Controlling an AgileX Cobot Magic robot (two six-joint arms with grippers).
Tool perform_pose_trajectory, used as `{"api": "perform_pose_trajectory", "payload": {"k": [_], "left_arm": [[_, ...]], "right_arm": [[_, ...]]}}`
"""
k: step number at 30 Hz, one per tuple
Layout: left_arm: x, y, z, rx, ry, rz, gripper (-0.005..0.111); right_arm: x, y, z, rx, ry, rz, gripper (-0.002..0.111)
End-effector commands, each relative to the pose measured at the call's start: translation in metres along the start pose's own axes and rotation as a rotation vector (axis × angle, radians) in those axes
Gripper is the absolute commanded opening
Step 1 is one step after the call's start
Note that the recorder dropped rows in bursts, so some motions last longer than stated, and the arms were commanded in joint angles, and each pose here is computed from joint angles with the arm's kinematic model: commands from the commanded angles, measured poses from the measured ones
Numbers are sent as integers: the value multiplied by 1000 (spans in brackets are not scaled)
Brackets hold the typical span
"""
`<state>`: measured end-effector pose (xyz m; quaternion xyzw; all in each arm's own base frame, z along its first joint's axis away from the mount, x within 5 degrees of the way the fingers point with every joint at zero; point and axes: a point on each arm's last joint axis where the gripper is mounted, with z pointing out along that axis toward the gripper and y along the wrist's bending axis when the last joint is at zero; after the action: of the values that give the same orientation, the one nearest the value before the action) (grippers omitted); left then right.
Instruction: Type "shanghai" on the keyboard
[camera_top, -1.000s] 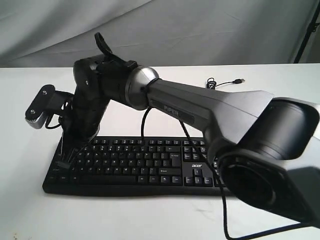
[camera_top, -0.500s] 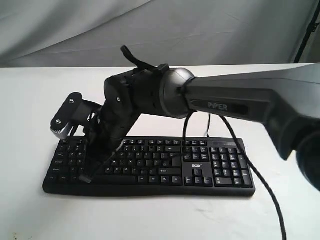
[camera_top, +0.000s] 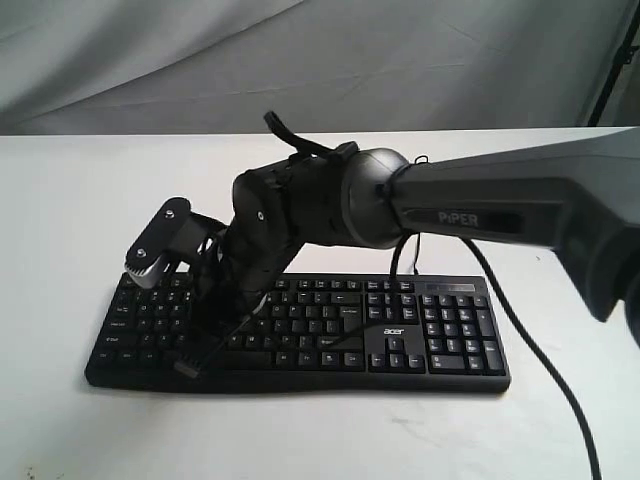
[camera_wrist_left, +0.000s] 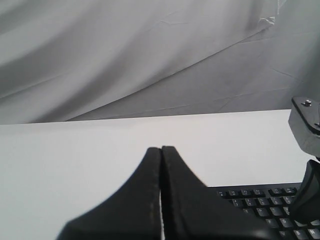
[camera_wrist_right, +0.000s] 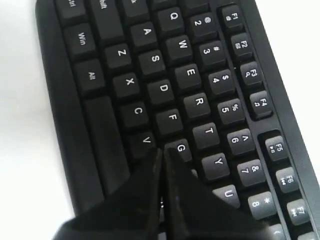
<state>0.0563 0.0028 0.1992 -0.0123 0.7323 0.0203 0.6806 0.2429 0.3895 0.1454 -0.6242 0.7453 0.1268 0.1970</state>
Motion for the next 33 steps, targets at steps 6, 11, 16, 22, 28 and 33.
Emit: {"api": "perform_pose_trajectory", "payload": {"k": [6, 11, 16, 22, 28, 33], "left_arm": [[0, 0, 0, 7, -6, -5, 0], [0, 0, 0, 7, -6, -5, 0], [0, 0, 0, 7, -6, -5, 0], [0, 0, 0, 7, -6, -5, 0], [0, 0, 0, 7, -6, -5, 0], [0, 0, 0, 7, -6, -5, 0]], "right_arm": [[8, 0, -6, 18, 27, 42, 0], [15, 1, -5, 53, -24, 41, 0], [14, 1, -5, 54, -27, 41, 0], [18, -1, 1, 51, -11, 51, 0], [19, -3, 1, 53, -12, 54, 0], [19, -2, 1, 50, -8, 54, 0]]}}
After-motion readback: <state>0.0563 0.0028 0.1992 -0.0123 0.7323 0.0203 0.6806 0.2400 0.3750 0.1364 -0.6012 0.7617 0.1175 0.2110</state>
